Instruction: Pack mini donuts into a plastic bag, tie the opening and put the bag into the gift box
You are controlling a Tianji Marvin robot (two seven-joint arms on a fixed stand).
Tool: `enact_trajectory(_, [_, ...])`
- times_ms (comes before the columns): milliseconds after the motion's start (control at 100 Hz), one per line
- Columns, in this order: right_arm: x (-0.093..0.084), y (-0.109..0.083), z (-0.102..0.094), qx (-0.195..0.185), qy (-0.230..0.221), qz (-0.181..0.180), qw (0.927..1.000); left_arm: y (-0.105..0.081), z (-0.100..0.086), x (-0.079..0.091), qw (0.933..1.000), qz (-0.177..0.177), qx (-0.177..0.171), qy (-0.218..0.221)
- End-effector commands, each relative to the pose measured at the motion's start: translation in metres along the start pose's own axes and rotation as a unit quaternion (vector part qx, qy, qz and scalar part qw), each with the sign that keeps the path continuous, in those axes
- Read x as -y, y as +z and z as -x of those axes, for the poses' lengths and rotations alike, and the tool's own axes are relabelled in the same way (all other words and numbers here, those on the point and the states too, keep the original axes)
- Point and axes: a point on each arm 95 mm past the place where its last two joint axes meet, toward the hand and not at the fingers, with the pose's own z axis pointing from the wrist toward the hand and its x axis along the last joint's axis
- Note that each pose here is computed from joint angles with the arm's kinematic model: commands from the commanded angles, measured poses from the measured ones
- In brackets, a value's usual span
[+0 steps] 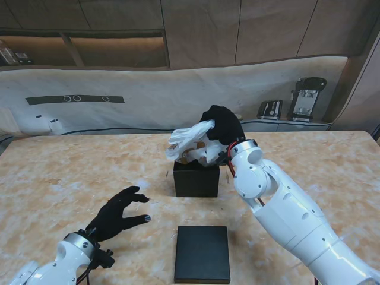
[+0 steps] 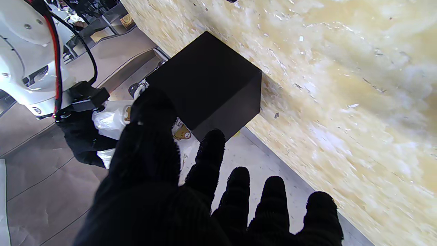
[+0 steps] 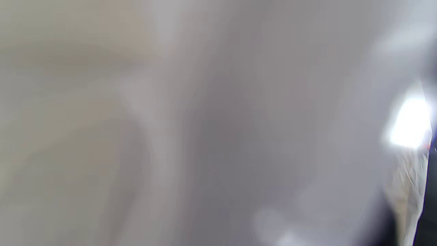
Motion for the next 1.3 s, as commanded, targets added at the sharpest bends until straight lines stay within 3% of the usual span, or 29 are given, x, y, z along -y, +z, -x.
enact_trajectory(0, [0.003, 0.002, 0.002, 0.006, -0.004, -0.013, 0.9999, 0.000, -0.001, -0.003, 1.0000, 0.009, 0.000, -0.001])
enact_trajectory(120, [0.008, 0.005, 0.008, 0.000, -0.012, -0.029, 0.9995, 0.000, -0.001, -0.003, 1.0000, 0.008, 0.001, -0.003])
enact_trajectory(210, [0.010, 0.006, 0.012, -0.027, -0.035, -0.048, 0.9979, 0.000, -0.001, -0.002, 0.9999, 0.008, 0.003, -0.004])
enact_trajectory(530, [0.017, 0.009, 0.018, -0.106, -0.100, -0.117, 0.9824, -0.001, 0.000, -0.001, 0.9997, 0.007, 0.013, -0.022])
enact_trajectory(760, [0.025, 0.010, 0.016, -0.130, -0.107, -0.156, 0.9734, -0.002, 0.001, 0.000, 0.9995, 0.003, 0.016, -0.026])
enact_trajectory(1050, [0.034, 0.012, 0.016, -0.157, -0.116, -0.235, 0.9523, -0.003, 0.002, 0.001, 0.9995, 0.001, 0.017, -0.026])
enact_trajectory(1290, [0.041, 0.015, 0.019, -0.149, -0.121, -0.296, 0.9355, -0.003, 0.003, 0.002, 0.9995, 0.002, 0.020, -0.026])
